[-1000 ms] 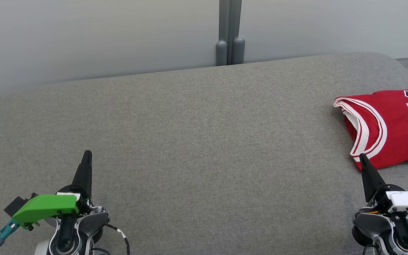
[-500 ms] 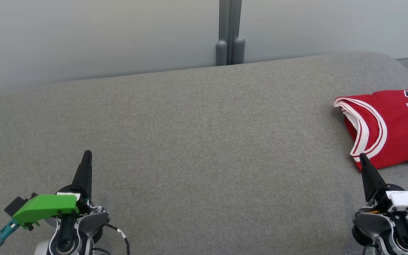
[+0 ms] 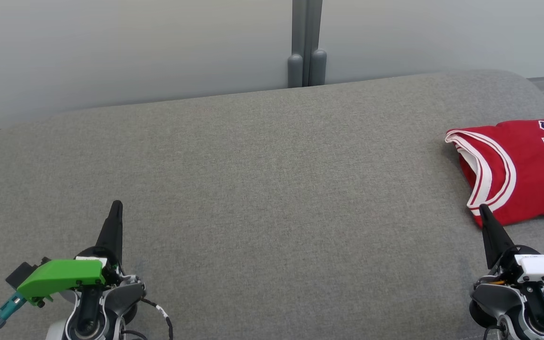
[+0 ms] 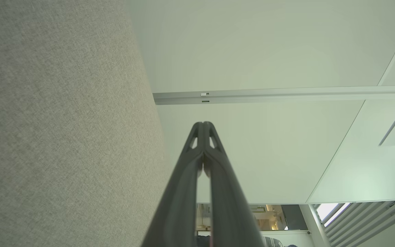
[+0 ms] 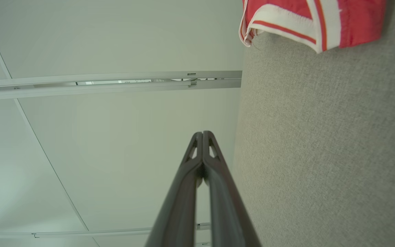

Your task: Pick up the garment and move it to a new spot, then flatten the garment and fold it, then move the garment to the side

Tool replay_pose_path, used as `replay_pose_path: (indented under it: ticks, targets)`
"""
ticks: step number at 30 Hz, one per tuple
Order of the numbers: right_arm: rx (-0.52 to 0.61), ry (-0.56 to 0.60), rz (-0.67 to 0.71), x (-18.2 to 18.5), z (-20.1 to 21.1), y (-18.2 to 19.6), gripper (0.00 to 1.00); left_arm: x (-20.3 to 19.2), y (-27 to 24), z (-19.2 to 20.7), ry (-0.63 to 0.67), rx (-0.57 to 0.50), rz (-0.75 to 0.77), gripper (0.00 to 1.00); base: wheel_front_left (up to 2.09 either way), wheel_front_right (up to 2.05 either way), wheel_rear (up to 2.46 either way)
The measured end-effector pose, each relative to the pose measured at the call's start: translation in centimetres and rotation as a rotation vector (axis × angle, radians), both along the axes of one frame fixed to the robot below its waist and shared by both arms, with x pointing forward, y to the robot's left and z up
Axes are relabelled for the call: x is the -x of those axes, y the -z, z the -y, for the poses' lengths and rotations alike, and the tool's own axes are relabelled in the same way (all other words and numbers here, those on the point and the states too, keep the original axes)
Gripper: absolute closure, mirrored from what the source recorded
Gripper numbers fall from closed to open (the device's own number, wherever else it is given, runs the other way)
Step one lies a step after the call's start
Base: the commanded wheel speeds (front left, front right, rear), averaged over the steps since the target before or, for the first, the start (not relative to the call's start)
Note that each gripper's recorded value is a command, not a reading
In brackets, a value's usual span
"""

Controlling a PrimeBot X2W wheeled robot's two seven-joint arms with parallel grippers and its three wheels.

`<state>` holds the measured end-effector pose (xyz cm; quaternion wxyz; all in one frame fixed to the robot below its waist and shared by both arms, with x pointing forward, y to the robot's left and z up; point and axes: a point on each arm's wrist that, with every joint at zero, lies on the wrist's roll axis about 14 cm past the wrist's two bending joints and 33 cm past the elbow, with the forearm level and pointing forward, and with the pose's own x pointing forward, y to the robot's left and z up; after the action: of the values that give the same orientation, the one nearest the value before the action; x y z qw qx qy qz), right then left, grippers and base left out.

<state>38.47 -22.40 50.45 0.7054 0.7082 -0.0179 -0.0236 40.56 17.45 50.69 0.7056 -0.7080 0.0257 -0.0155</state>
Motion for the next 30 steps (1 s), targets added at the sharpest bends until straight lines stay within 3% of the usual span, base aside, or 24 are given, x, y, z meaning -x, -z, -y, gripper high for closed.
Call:
replay_pose_path:
  ticks: [30]
  targets:
    - [0.0,0.0,0.0,0.0,0.0,0.0,1.0,0.0,-0.01,0.0,0.0,0.0,0.0,1.0,0.0,0.0,0.0]
